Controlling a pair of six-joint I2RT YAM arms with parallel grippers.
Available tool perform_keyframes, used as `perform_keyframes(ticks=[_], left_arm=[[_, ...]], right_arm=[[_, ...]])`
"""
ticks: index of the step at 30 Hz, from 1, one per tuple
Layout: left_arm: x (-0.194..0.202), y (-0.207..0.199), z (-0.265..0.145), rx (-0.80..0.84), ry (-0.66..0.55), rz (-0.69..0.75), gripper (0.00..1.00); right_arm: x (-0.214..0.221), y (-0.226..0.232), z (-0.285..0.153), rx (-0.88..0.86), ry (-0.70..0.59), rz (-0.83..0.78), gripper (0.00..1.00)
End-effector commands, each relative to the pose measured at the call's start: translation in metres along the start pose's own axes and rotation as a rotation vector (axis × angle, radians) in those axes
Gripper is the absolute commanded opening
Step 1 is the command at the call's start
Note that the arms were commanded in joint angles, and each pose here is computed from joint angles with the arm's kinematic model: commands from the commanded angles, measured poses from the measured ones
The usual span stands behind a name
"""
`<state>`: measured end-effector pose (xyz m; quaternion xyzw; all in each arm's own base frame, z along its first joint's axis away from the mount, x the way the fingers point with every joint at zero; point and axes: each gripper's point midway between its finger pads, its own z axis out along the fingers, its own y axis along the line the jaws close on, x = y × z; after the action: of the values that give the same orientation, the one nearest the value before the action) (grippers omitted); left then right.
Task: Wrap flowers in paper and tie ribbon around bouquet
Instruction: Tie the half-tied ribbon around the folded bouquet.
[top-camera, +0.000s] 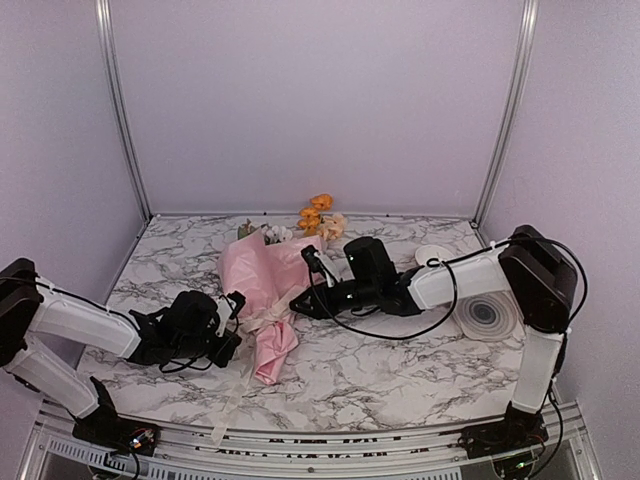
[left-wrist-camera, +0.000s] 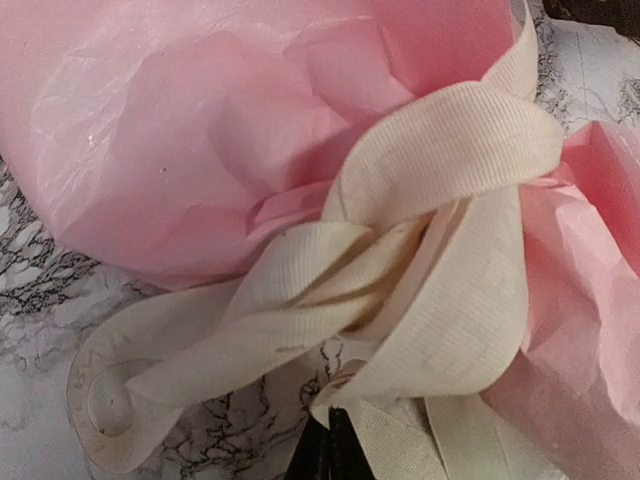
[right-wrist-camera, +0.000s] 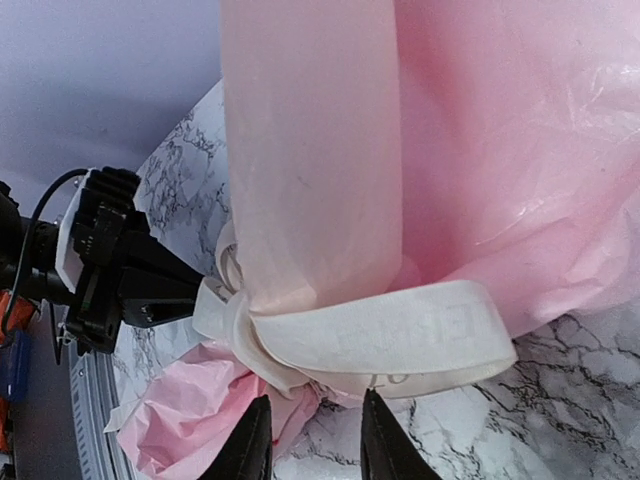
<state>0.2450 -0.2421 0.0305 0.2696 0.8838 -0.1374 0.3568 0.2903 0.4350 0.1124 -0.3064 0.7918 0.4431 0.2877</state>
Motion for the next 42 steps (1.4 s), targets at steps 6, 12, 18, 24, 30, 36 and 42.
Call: perform_keyframes(ticks=[6,12,18,24,30,36,42], left_arm=[[0.034,-0.032,-0.023,0.141,0.041,-0.111,0.0],[0.06,-0.048,-0.028,0.202,0.128,-0.17,0.0],[0.075,-0.058,-0.033,0.219,0.198,-0.154,0.0],[0.079,-0.057,-0.033,0.214,0.214,-0.152,0.0],[0.09,-0.052,-0.031,0.188,0.245,-0.154,0.0],[0.089,-0.053,-0.031,0.194,0.242,-0.138,0.0],[0.075,-0.048,-0.039,0.172,0.206,-0.093,0.04]], right_arm=[[-0.027,-0.006,-0.009,-0.018,-0.07,0.005,0.3],[-0.041,-0.004,-0.005,-0.032,-0.092,0.001,0.35],[-0.041,-0.007,0.011,-0.056,-0.086,0.031,0.42],[-0.045,-0.004,0.027,-0.093,-0.074,0.025,0.48],[-0.036,0.003,0.041,-0.132,-0.039,0.028,0.5],[-0.035,0.002,0.048,-0.153,-0.033,0.04,0.35],[-0.034,0.006,0.042,-0.157,-0.035,0.042,0.04]])
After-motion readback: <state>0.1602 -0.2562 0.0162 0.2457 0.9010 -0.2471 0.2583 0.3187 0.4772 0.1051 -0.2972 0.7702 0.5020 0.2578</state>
